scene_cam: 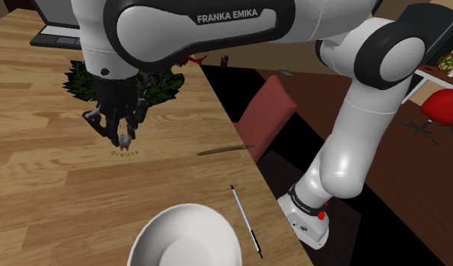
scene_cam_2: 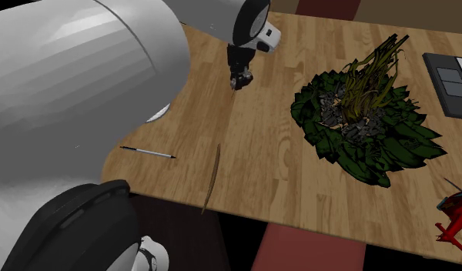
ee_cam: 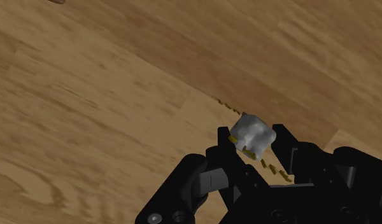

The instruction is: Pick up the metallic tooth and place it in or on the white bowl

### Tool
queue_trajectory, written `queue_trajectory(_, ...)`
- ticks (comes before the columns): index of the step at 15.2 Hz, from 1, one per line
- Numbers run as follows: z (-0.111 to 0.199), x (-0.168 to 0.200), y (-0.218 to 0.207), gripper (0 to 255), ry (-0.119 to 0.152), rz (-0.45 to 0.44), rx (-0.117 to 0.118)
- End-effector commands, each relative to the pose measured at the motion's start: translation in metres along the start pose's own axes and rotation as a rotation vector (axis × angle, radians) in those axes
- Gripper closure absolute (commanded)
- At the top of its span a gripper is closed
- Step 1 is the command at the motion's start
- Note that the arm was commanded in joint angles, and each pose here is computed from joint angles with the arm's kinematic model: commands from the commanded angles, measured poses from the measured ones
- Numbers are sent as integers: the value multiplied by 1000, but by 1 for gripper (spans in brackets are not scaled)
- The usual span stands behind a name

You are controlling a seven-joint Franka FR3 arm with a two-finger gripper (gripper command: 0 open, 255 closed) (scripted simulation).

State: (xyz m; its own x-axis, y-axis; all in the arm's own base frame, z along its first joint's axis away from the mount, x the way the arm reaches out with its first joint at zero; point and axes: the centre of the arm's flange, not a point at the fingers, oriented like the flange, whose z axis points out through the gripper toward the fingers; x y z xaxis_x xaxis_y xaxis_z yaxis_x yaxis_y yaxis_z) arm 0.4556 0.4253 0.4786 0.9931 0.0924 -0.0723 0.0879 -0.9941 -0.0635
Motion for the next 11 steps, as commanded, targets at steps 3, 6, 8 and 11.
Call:
queue_trajectory(3, -22, -2, 0, 255, 0, 0, 0)
queue_trajectory(6, -38, -4, -1, 255, 0, 0, 0)
queue_trajectory(8, -48, -4, -2, 255, 0, 0, 0)
queue_trajectory(11, -64, -6, -3, 255, 0, 0, 0)
